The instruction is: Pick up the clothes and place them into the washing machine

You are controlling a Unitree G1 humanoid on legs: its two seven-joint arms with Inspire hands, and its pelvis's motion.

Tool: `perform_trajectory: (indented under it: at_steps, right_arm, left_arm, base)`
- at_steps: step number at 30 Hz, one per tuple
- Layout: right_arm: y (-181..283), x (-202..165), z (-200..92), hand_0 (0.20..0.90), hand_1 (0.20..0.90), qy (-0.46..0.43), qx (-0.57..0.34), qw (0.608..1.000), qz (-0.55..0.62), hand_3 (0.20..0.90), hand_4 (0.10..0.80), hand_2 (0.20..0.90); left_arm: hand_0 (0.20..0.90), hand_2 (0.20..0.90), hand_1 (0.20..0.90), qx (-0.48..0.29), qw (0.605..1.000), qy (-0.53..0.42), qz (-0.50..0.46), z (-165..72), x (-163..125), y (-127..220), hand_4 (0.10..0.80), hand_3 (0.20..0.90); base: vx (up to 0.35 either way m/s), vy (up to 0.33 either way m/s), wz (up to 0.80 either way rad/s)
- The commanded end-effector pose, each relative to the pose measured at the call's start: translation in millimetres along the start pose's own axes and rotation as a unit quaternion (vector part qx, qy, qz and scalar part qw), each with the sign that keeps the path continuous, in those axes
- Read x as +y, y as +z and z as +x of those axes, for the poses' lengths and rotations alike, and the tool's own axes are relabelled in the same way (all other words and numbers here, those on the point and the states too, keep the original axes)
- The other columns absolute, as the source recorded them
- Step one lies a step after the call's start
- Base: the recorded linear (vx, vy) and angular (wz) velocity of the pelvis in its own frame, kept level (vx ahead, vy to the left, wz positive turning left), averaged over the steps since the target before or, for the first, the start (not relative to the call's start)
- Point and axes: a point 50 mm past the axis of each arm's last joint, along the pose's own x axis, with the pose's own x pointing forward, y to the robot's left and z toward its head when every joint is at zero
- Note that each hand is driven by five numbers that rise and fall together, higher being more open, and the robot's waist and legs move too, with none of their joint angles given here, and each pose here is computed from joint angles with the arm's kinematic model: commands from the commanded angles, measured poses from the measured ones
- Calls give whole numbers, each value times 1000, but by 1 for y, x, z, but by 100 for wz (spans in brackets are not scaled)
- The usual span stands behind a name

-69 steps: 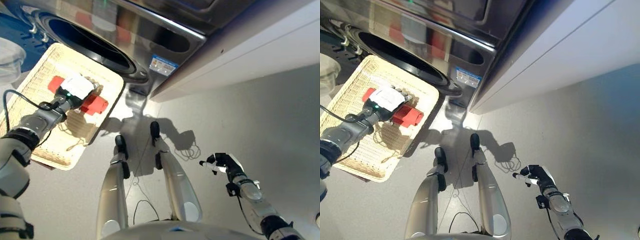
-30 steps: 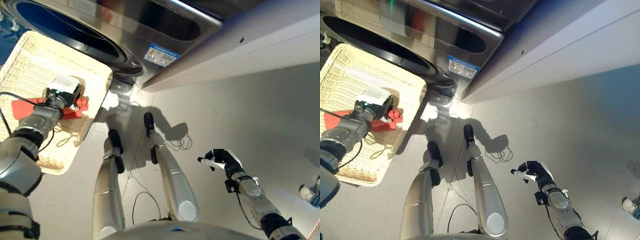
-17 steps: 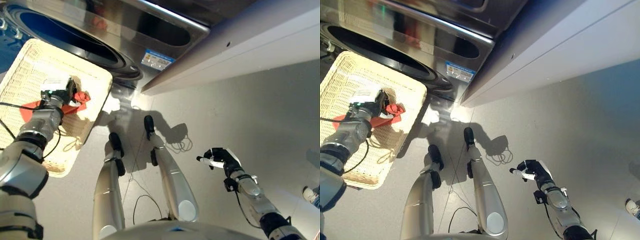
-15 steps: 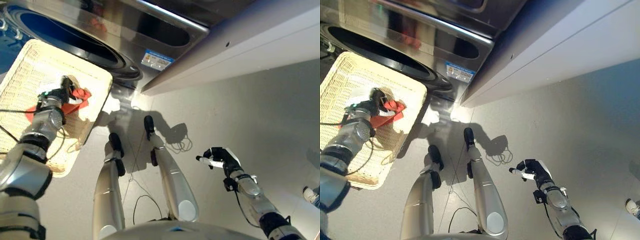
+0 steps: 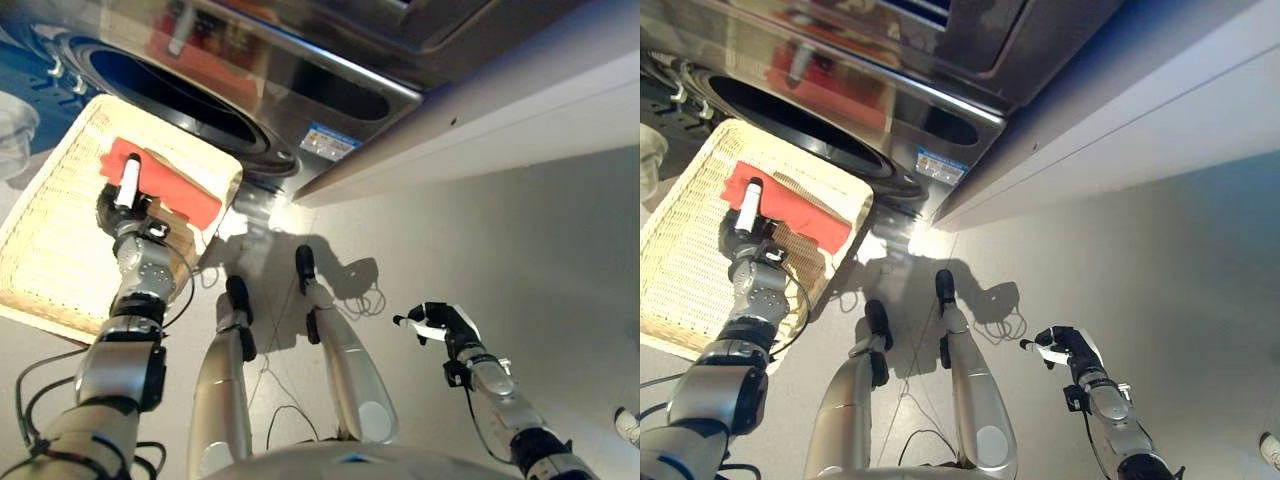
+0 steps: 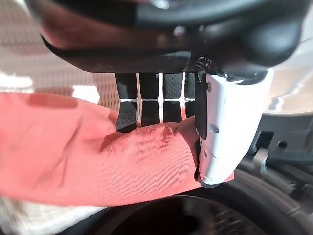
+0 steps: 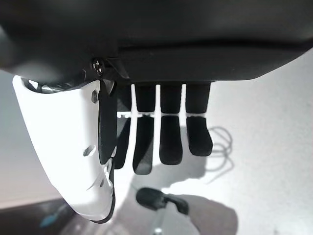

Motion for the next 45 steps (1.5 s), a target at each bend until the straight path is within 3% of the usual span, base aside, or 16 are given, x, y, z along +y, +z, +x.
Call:
perform_trajectory:
  at_steps: [1, 12, 28, 45]
  right_arm:
    - [-35, -32, -27, 900, 900, -55, 60, 996, -31, 900, 800, 900]
    - [-46, -32, -33, 900, 900, -54, 84, 994, -36, 900, 800, 900]
    - [-52, -32, -36, 900, 900, -41, 98, 994, -22, 900, 800, 900]
    - [-36, -23, -26, 900, 900, -33, 66, 997, -10, 900, 800, 900]
  left_arm:
    - [200, 200, 200, -111, 990, -31, -79, 4, -13, 43, 300, 200]
    - [200, 200, 200, -128, 984, -39, -115, 5, -29, 51, 300, 200]
    - [200, 200, 200, -165, 982, -37, -80, 22, -39, 99, 300, 200]
    - [200, 200, 200, -139, 988, -54, -42, 29, -65, 104, 300, 200]
  base:
    - [-77, -27, -4]
    - [27, -1, -2]
    - [31, 55, -19]
    - [-8, 38, -15]
